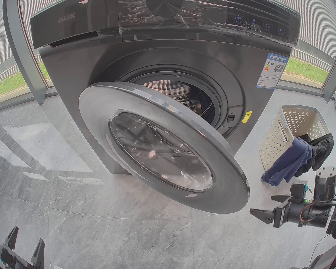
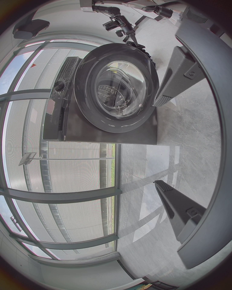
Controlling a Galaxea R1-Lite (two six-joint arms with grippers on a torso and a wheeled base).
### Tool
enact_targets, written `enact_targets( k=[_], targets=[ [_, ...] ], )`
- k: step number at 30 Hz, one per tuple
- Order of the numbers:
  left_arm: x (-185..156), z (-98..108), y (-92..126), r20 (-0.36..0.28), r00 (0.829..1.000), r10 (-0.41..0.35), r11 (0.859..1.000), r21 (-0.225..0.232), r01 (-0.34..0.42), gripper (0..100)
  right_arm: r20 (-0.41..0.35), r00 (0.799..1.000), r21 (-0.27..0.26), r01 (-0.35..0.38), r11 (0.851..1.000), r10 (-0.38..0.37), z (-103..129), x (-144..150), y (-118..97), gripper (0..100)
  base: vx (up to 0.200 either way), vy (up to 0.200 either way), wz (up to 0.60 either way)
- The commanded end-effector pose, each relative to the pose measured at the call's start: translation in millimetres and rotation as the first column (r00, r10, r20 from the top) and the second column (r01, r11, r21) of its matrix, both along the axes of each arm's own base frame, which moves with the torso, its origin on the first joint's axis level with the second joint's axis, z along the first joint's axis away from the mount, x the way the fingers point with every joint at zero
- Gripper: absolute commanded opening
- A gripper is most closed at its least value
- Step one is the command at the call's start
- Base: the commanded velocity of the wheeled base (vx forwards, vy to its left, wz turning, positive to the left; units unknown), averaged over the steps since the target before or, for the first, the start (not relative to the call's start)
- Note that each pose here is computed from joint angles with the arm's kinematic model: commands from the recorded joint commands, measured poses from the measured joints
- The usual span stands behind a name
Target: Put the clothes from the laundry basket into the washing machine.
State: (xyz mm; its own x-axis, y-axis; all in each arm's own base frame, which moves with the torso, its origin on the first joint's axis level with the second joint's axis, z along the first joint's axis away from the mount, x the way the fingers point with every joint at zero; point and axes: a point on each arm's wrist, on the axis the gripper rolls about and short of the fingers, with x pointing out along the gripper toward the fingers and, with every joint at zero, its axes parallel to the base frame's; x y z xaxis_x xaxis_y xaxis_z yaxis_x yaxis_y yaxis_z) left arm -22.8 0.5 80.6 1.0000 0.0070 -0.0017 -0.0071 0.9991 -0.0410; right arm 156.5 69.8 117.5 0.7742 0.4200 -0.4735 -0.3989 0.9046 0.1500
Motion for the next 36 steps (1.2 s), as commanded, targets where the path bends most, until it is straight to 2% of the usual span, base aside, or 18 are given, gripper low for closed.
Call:
enact_targets(
  k=[1,4,9,12,15,19,21,22,23,28,31,36],
  targets=[
    [0,-5,0,-0.001,1.000,0.001,1.000,0.000,-0.001,100,0.004,1.000,0.004,0.005,1.000,-0.005,6,33,13,100,0.000,0.000,0.00],
    [0,-5,0,-0.003,1.000,0.001,1.000,0.000,-0.001,100,0.008,1.000,0.007,-0.012,1.000,0.012,7,40,20,100,0.000,0.000,0.00],
    [0,-5,0,-0.003,1.000,0.001,1.000,-0.002,-0.001,100,-0.034,0.995,-0.002,-0.094,0.996,0.093,-2,29,34,100,0.000,0.000,0.00],
    [0,-5,0,-0.003,1.000,0.001,1.000,0.000,-0.001,100,-0.070,0.976,0.001,-0.207,0.978,0.206,-10,4,40,100,0.000,0.000,0.00],
    [0,-5,0,-0.003,1.000,0.001,1.000,0.000,-0.001,100,-0.041,0.964,0.019,-0.263,0.965,0.264,-5,-11,40,100,0.000,0.000,0.00],
    [0,-5,0,-0.003,1.000,0.001,1.000,0.000,-0.001,100,-0.004,0.974,0.032,-0.226,0.974,0.226,4,-2,41,100,0.000,0.000,0.00],
    [0,-5,0,-0.003,1.000,0.001,1.000,0.000,-0.001,100,-0.005,0.990,0.042,-0.142,0.989,0.142,7,17,39,100,0.000,0.000,0.00],
    [0,-5,0,-0.003,1.000,0.001,1.000,0.000,-0.001,100,-0.006,0.990,0.043,-0.139,0.989,0.140,7,18,39,100,0.000,0.000,0.00],
    [0,-5,0,-0.003,1.000,0.001,1.000,0.000,-0.001,100,-0.014,0.995,0.044,-0.102,0.994,0.102,6,32,41,100,0.000,0.000,0.00],
    [0,-5,0,-0.003,1.000,0.001,1.000,0.000,-0.001,100,0.007,0.997,0.045,-0.072,0.996,0.072,5,52,53,100,0.000,0.000,0.00],
    [0,-5,0,-0.003,1.000,0.001,1.000,0.000,-0.001,100,0.016,0.998,0.047,-0.060,0.997,0.060,0,69,62,100,-0.200,0.000,0.00],
    [0,-5,0,-0.003,1.000,0.001,1.000,0.000,-0.001,100,0.049,0.999,0.083,-0.021,0.996,0.017,-3,101,79,100,-0.200,0.000,0.00]
  ],
)
